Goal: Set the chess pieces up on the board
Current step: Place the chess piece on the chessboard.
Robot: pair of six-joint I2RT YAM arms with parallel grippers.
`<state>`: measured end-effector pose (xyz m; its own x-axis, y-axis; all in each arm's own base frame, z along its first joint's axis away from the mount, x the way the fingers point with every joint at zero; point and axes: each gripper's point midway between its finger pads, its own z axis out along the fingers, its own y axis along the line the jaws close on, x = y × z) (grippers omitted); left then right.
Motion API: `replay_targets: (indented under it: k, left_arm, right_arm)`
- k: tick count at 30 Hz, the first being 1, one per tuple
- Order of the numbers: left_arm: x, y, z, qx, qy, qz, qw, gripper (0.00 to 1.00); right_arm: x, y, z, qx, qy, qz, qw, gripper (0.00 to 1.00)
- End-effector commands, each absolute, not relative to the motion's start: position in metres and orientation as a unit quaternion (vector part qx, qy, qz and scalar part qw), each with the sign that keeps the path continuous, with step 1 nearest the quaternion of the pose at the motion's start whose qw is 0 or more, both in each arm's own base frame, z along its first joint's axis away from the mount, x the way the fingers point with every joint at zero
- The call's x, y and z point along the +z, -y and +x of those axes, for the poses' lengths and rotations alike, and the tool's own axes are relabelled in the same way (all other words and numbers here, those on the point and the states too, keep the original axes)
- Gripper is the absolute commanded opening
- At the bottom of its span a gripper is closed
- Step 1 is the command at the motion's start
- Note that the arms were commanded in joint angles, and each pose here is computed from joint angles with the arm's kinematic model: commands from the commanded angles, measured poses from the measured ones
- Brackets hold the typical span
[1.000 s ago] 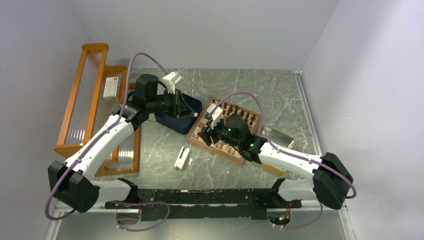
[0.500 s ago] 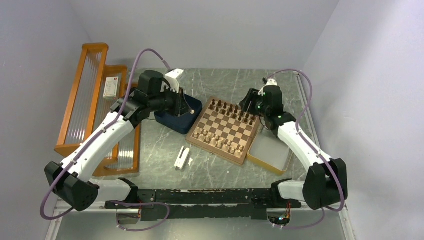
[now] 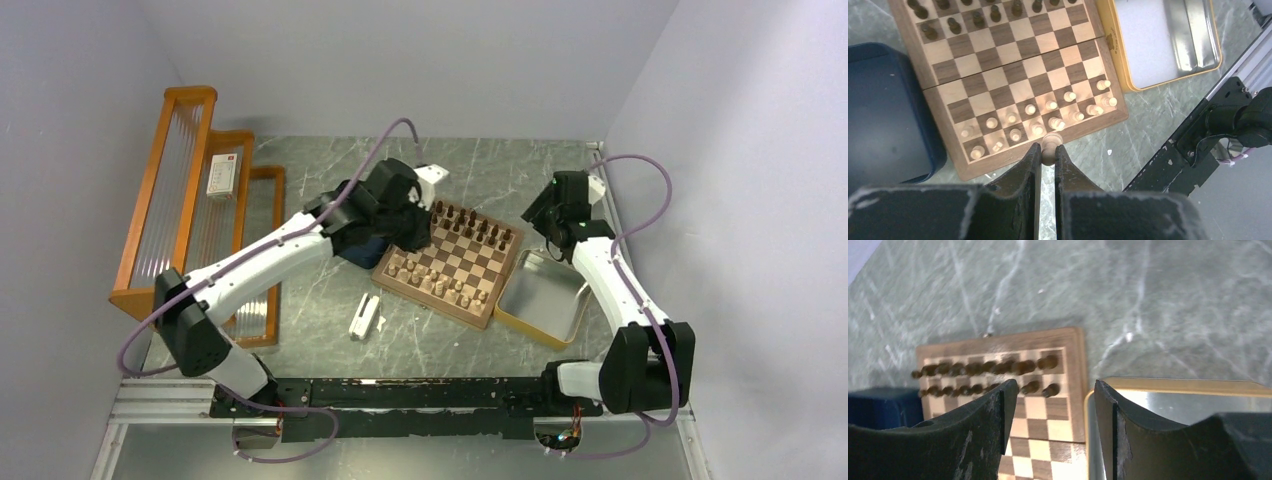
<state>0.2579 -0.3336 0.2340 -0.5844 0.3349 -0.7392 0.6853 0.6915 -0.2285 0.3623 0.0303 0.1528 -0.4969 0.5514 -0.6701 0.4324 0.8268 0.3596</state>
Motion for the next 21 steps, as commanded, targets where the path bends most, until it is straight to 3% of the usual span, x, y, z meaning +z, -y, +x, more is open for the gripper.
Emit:
replay_targets:
  k: [1, 11, 21]
  left_arm:
    - [0.244, 0.368, 0.257, -0.246, -0.841, 0.311, 0.369, 0.05]
    - [0.196, 0.452, 0.239, -0.229, -0.828, 0.389, 0.333, 0.05]
    - [0.15, 0.464, 0.24, -0.2, -0.847, 0.384, 0.308, 0.05]
  right_arm:
    - [0.148, 0.008, 0.349, 0.027, -0.843, 0.354, 0.404, 0.62]
    - [0.132, 0.021, 0.326, 0.008, -0.82, 0.414, 0.396, 0.62]
    - [0.12, 0.028, 0.309, -0.005, -0.817, 0.425, 0.389, 0.62]
